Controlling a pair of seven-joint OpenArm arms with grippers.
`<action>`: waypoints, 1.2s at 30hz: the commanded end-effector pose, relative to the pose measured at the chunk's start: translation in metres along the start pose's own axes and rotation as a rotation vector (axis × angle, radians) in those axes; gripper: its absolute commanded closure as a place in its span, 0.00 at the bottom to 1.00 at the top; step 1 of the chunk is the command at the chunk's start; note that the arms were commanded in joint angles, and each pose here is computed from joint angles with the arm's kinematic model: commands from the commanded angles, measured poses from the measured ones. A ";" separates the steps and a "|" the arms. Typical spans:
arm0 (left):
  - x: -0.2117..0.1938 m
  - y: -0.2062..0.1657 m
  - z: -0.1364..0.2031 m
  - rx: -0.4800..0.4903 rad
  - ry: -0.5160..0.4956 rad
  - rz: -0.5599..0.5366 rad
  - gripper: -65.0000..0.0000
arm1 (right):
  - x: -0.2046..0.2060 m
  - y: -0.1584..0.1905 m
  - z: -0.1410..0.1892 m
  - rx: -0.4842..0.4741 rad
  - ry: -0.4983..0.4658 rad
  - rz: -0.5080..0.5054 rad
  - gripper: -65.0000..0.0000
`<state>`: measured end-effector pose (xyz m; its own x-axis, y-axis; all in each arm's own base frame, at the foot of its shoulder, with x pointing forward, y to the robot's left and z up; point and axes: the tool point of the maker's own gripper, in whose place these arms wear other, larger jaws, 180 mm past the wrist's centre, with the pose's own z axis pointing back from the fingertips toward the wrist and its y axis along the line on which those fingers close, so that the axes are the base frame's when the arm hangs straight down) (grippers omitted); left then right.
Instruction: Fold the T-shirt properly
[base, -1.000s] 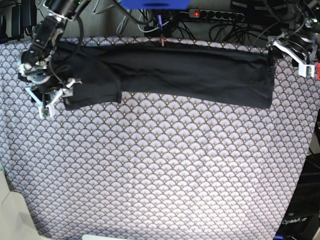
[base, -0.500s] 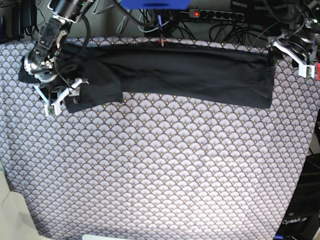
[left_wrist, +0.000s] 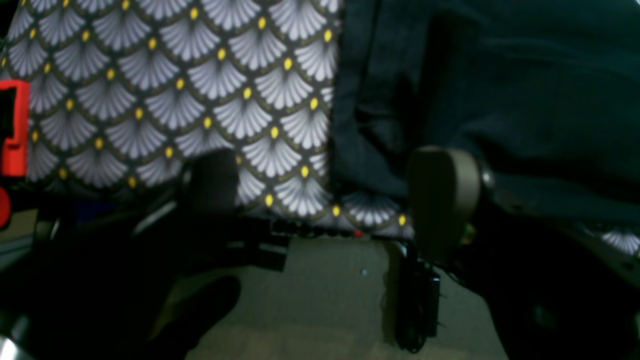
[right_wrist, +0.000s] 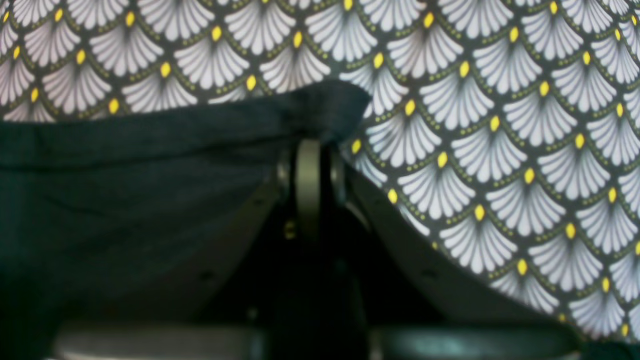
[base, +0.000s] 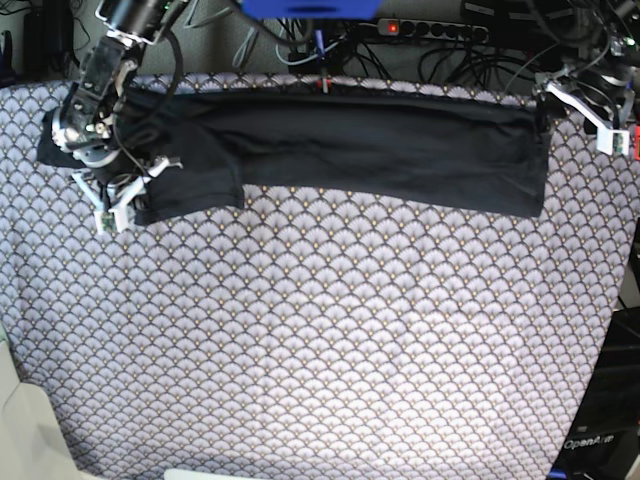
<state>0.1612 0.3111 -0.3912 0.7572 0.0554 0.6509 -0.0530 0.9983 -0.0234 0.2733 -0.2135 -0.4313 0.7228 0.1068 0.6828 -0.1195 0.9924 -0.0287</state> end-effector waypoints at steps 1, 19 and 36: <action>0.013 0.003 0.004 0.003 -0.042 -0.021 0.20 | 0.007 -0.003 0.007 -0.016 -0.011 0.024 1.00; 0.013 0.003 0.004 0.003 -0.041 -0.021 0.20 | 0.015 0.021 0.075 -0.067 -0.085 0.144 1.00; 0.015 0.005 0.005 0.006 -0.042 -0.030 0.20 | -0.019 0.005 0.118 -0.072 -0.210 0.086 1.00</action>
<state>0.1628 0.3137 -0.3892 0.7560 0.0468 0.6530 -0.0488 0.9987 -0.0150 0.1750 -0.2166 -0.3681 0.5869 0.1844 0.7884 -0.1244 0.9827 -0.1372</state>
